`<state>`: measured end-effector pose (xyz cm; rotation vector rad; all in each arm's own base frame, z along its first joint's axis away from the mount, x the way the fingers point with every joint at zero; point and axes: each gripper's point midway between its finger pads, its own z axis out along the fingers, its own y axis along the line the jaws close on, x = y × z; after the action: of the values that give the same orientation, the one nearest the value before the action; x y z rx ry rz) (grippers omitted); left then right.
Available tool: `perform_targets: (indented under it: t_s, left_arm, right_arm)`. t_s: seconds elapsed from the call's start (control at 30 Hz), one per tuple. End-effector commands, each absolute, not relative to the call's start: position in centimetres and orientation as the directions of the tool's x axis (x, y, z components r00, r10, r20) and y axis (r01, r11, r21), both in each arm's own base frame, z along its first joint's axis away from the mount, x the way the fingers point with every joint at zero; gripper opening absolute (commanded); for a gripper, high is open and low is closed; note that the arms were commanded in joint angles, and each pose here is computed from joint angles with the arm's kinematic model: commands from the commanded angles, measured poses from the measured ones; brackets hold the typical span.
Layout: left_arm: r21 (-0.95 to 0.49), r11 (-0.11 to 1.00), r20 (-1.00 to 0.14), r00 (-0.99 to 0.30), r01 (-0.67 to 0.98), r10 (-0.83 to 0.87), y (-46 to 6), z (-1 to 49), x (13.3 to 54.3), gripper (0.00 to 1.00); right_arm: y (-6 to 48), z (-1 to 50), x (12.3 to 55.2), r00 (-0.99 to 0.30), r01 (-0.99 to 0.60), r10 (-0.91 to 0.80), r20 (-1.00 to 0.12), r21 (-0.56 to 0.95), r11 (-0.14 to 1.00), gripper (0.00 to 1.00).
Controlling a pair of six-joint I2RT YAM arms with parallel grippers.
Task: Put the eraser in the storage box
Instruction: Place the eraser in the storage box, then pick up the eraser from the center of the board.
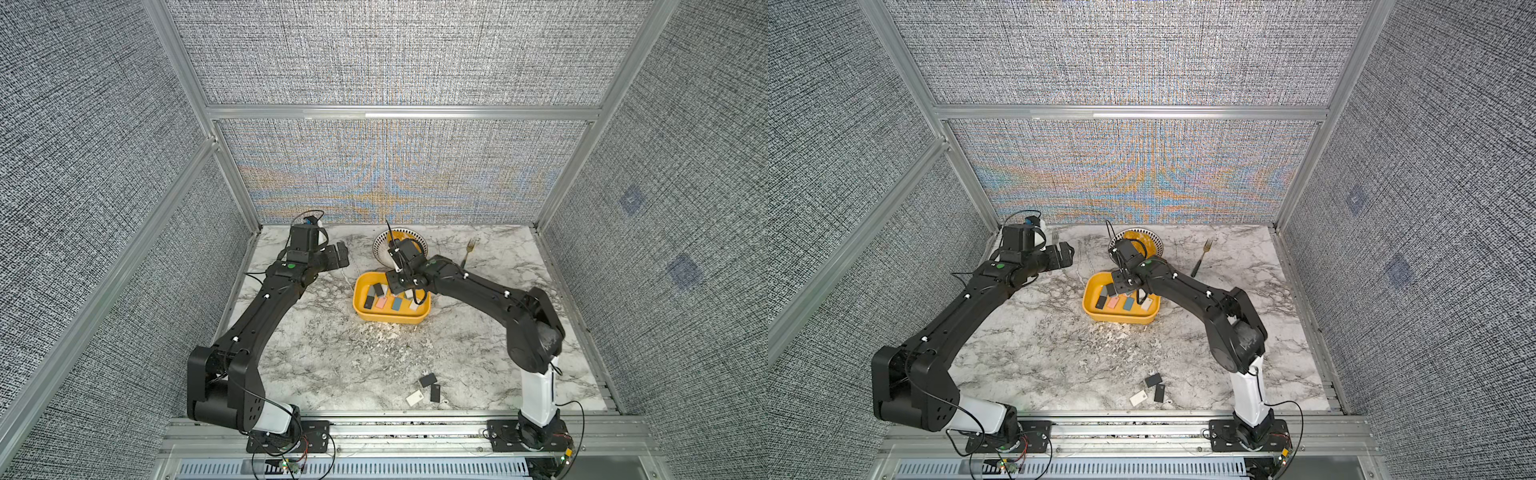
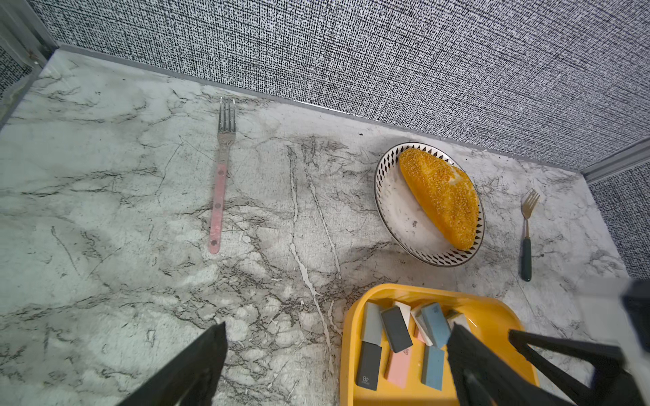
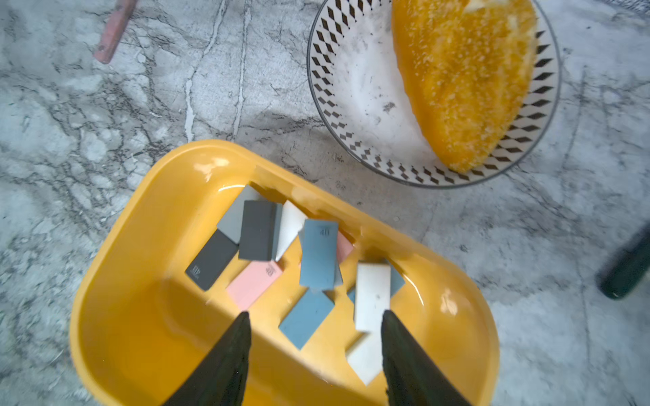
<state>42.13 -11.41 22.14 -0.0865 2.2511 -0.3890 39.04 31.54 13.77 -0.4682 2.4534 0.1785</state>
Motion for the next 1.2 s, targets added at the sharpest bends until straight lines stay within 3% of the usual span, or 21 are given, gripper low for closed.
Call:
perform_targets:
  t_s: [0.0,0.2,0.4,0.7,1.17]
  left_arm:
    - [-0.315,0.946,-0.738,-0.647,0.075,-0.194,-11.5,22.5,42.0,1.00]
    - [-0.336,0.937,-0.742,-0.639,0.094,-0.201,-11.9,22.6,41.7,1.00]
    - [-0.334,0.933,-0.739,-0.651,0.131,-0.173,-12.3,22.3,41.0,1.00]
    - [-0.362,0.922,-0.735,-0.651,0.139,-0.191,-12.5,22.1,40.1,1.00]
    - [-0.383,0.911,-0.730,-0.655,0.155,-0.196,-12.9,22.0,39.9,1.00]
  right_arm:
    - [28.5,13.2,35.2,-0.785,-0.290,-0.248,-0.567,-0.017,0.957,0.62]
    - [24.0,9.6,24.8,-0.885,-0.196,-0.191,-0.425,-0.032,0.980,0.64]
    - [22.8,9.0,18.9,-0.920,-0.148,-0.135,-0.369,0.007,0.989,0.65]
    - [23.8,6.4,13.8,-0.946,-0.142,-0.127,-0.298,0.031,0.989,0.65]
    - [23.7,4.4,11.0,-0.968,-0.105,-0.081,-0.239,0.090,0.990,0.65]
